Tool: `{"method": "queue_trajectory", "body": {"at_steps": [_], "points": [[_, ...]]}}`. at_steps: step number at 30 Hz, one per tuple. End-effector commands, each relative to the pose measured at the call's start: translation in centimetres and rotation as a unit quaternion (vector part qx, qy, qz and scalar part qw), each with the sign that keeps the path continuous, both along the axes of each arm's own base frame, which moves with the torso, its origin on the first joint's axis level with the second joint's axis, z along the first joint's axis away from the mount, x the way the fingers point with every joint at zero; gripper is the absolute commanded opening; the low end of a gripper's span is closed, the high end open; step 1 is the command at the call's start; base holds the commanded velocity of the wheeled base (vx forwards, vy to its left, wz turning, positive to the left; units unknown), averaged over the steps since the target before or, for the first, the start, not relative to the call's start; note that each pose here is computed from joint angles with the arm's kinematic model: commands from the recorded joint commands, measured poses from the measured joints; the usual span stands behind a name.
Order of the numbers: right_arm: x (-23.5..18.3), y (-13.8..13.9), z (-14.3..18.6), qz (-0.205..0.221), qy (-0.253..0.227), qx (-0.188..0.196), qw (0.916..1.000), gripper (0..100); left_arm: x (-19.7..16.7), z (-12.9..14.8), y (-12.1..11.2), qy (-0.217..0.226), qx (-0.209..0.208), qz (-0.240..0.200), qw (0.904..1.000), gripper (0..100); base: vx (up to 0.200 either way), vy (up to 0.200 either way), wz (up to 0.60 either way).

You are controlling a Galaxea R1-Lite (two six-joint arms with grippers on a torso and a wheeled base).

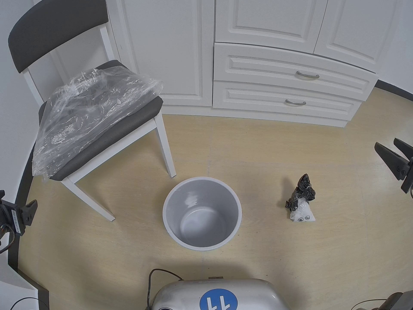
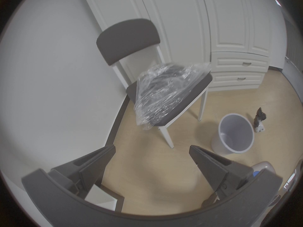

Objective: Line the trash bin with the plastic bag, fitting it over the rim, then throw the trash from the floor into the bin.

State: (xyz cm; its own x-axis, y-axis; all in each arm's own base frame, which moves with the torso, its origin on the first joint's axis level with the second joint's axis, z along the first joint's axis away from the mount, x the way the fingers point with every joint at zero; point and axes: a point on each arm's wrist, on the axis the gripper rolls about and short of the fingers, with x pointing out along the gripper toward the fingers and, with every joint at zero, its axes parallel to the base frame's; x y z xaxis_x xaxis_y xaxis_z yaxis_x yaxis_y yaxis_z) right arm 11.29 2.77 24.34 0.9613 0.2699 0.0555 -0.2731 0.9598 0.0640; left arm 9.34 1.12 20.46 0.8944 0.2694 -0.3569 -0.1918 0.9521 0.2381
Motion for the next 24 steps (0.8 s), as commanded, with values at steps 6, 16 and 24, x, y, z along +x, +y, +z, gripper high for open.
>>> {"method": "queue_trajectory", "body": {"at_steps": [6, 16, 24], "points": [[2.2, 0.7, 0.0, 0.004, 0.032, 0.029, 0.9990, 100, 2.0, -1.5, 2.2, 0.056, -0.029, 0.024, 0.9977, 100, 0.000, 0.000, 0.00], [3.2, 1.0, 0.2, 0.000, 0.047, 0.073, 0.9962, 100, 4.7, -2.1, 5.6, 0.025, -0.059, -0.011, 0.9979, 100, 0.000, 0.000, 0.00], [4.3, 1.1, 0.6, -0.032, 0.055, 0.105, 0.9925, 100, 7.8, -3.4, 7.8, 0.015, -0.064, -0.037, 0.9972, 100, 0.000, 0.000, 0.00]]}}
